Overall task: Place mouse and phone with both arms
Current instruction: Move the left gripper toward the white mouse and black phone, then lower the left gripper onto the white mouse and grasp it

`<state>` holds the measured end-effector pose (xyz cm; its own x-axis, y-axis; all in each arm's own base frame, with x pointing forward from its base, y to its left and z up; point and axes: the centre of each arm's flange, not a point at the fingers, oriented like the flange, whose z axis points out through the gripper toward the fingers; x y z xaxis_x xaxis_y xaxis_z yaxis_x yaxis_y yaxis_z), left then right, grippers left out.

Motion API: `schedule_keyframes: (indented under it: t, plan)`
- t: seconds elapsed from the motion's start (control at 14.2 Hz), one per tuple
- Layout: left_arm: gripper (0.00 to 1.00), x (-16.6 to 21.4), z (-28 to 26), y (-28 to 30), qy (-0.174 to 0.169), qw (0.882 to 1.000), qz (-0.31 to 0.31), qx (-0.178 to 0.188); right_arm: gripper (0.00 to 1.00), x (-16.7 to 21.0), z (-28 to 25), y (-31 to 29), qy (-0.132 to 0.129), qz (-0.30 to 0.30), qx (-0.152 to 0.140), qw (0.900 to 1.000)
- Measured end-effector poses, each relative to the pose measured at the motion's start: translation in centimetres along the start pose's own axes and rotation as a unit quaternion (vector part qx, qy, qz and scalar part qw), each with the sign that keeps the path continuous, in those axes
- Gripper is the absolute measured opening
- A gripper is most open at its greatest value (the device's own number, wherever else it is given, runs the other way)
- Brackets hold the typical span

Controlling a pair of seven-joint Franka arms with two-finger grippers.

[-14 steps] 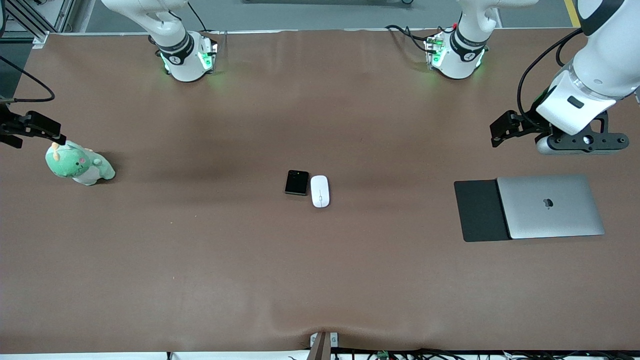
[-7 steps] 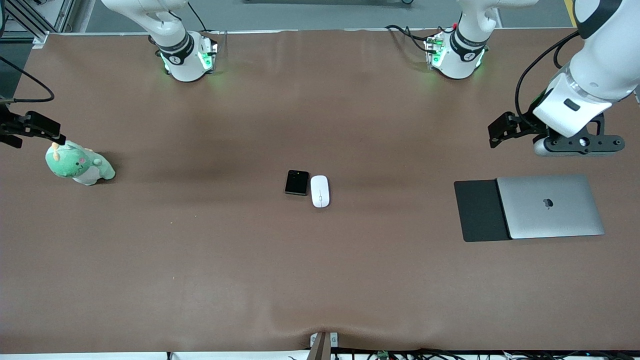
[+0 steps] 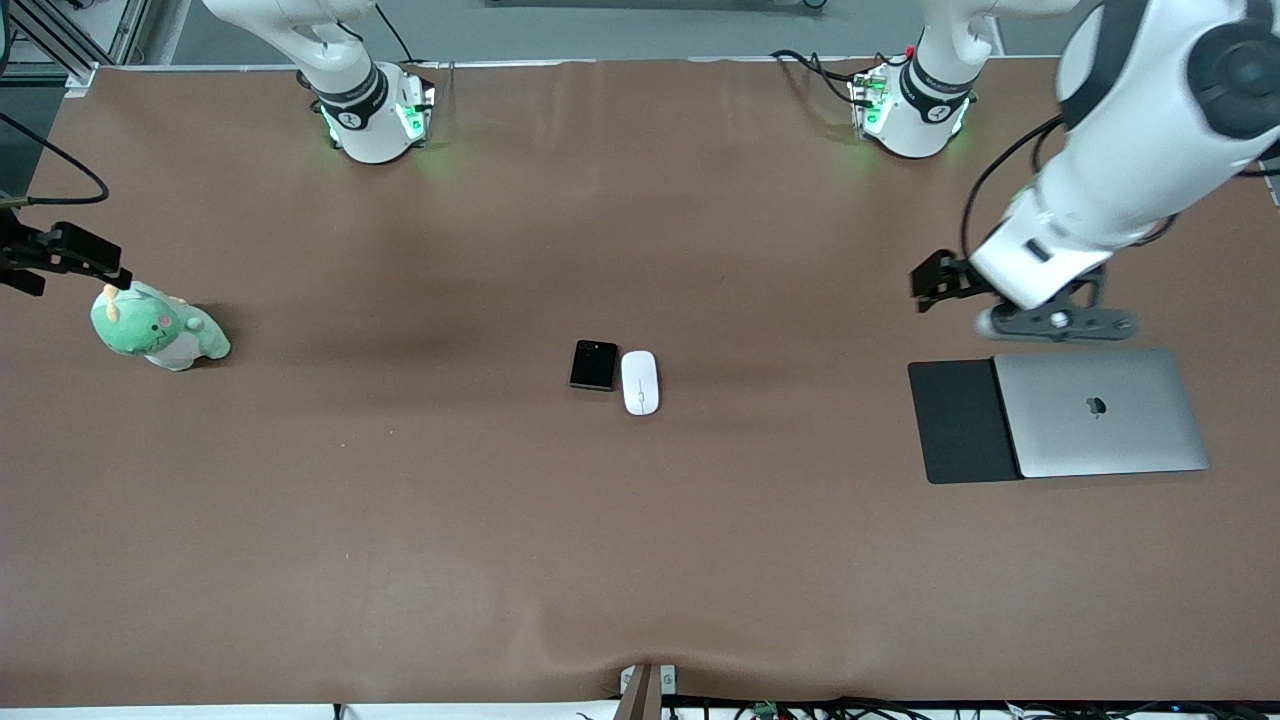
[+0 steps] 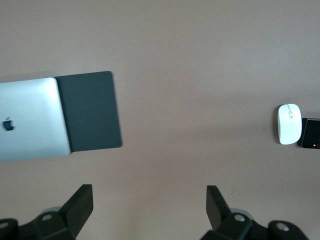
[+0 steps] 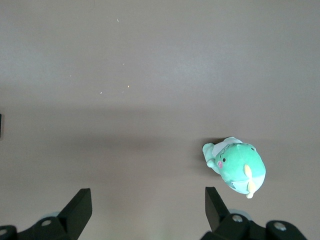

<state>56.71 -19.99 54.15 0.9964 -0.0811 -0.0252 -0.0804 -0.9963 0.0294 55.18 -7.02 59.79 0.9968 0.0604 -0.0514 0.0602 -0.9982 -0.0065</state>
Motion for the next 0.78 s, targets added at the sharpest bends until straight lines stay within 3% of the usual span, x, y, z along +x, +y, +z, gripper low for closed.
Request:
schedule_keyframes:
  t: [0.78]
  plan:
    - [1.00, 0.1, 18.1, 18.8, -0.004, 0.999, -0.038, -0.002, 1.00, -1.2, 0.6, 0.6, 0.008, -0.001, 0.003, 1.000]
